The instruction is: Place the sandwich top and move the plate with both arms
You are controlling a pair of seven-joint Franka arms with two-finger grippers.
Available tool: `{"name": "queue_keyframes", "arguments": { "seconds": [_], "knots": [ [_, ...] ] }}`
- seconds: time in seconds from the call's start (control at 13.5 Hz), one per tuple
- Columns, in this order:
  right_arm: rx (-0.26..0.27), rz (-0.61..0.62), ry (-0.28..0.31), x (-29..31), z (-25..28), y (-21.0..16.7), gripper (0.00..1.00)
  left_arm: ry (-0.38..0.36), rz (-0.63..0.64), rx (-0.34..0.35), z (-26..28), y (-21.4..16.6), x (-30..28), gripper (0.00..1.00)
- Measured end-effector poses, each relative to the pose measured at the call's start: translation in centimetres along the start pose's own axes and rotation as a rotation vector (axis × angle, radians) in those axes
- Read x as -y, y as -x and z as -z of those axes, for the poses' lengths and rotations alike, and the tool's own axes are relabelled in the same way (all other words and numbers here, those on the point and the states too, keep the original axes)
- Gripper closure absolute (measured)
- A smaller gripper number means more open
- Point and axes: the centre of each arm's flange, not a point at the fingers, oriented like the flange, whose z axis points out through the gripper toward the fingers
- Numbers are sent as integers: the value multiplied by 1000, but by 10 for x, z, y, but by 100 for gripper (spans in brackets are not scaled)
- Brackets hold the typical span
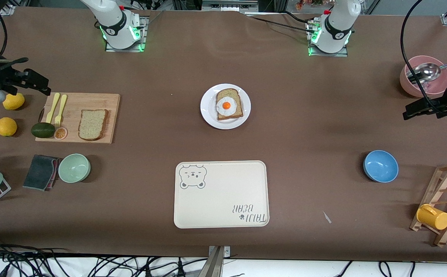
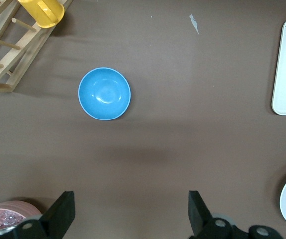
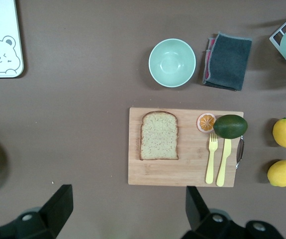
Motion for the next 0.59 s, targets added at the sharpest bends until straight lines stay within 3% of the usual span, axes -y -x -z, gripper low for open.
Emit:
{"name": "queue_keyframes", "arguments": {
  "seconds": [0.59],
  "knots": [
    [10,-2,-2,-1,-2,1,0,0,0,1,-1,0,0,0]
  ]
}}
